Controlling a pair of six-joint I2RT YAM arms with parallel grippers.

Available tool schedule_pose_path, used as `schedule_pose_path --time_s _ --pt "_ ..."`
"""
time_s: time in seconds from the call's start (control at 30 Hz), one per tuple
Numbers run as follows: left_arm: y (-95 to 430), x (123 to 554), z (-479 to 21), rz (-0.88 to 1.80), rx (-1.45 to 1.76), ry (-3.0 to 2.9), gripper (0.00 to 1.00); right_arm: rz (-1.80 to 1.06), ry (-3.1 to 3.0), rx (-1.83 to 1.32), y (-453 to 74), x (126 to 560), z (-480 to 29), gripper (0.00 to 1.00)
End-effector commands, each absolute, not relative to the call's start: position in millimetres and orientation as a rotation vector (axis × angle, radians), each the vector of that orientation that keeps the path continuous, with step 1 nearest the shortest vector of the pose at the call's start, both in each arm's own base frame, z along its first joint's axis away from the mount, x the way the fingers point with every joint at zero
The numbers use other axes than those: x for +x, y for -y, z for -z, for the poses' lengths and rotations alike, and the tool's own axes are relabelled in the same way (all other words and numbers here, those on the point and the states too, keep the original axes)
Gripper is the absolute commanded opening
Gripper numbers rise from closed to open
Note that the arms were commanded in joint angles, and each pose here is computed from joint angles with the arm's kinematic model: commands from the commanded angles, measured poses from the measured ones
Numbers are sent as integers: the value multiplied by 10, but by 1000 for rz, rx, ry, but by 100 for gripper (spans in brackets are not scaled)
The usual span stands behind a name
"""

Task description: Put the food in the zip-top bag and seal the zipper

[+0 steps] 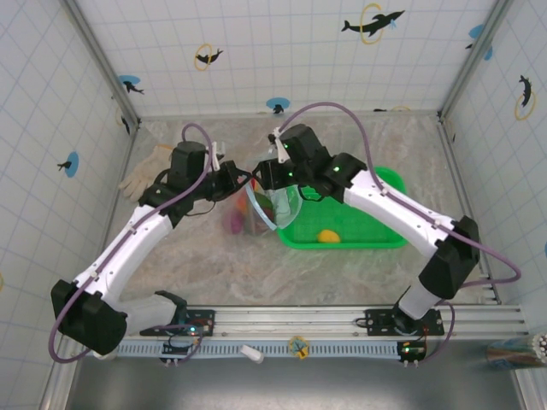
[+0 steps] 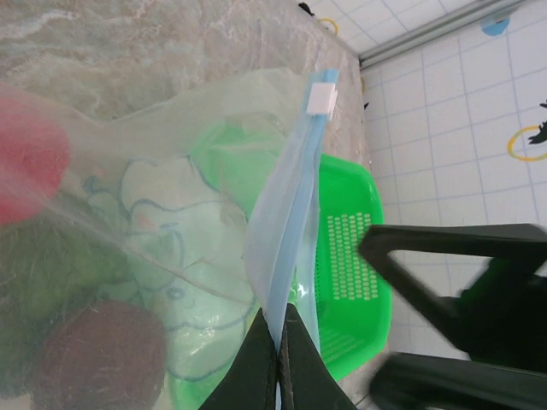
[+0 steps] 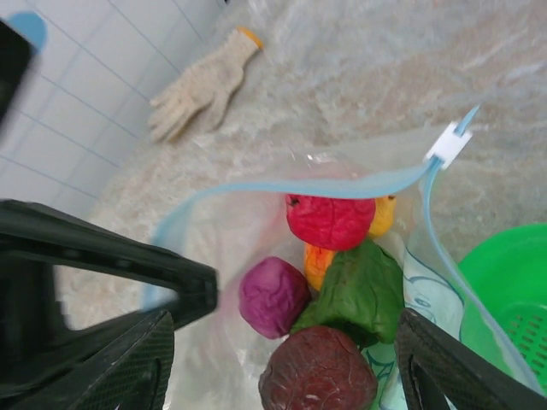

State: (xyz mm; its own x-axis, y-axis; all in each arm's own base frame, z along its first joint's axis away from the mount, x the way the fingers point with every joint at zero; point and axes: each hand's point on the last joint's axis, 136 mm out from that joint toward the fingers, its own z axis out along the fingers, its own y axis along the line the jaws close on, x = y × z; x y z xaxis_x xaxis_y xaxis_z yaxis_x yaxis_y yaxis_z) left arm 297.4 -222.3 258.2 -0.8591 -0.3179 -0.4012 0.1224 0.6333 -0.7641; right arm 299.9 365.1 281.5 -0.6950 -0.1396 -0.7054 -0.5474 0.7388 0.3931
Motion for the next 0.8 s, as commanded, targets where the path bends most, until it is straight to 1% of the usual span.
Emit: schedule_pose_path --time_s 0.0,0.2,0.27,0.37,0.43,0.5,0.53,0.6,0.63,0.67,0.7,0.77 --pt "2237 2896 -2564 1156 -113 -2362 0 -762 -2235 -472 -3426 2968 -2955 69" --pt "2222 2871 -2517 1147 -115 -2375 0 -731 -2263 -332 -2865 2898 -2902 68" --pt "2217 2886 -2491 1134 -122 -2386 0 -707 -2293 -268 -2639 2889 -2825 67" --pt "2212 2919 -2476 1121 -142 -2395 0 -673 -2408 -186 -2327 2820 -2579 66" --pt "2208 2928 -2461 1115 -160 -2410 0 -643 -2514 -167 -2199 2709 -2316 69" --pt "2189 2927 -2460 1102 -184 -2424 0 -642 -2628 -188 -2178 2562 -2066 75" --pt "2183 2915 -2468 1100 -196 -2434 0 -597 -2692 -182 -2140 2505 -1943 77" --pt "2161 2899 -2481 1081 -220 -2467 0 -461 -2807 -147 -2007 2448 -1771 81" --pt "2150 2884 -2473 1064 -222 -2492 0 -428 -2855 -136 -1975 2408 -1715 86" --pt "2133 2872 -2458 1044 -225 -2513 0 -396 -2881 -122 -1949 2390 -1656 88" --pt "2112 2855 -2433 1020 -229 -2540 0 -375 -2905 -95 -1926 2370 -1585 91" --pt "2099 2817 -2405 1002 -230 -2575 0 -391 -2930 -71 -1926 2334 -1471 94"
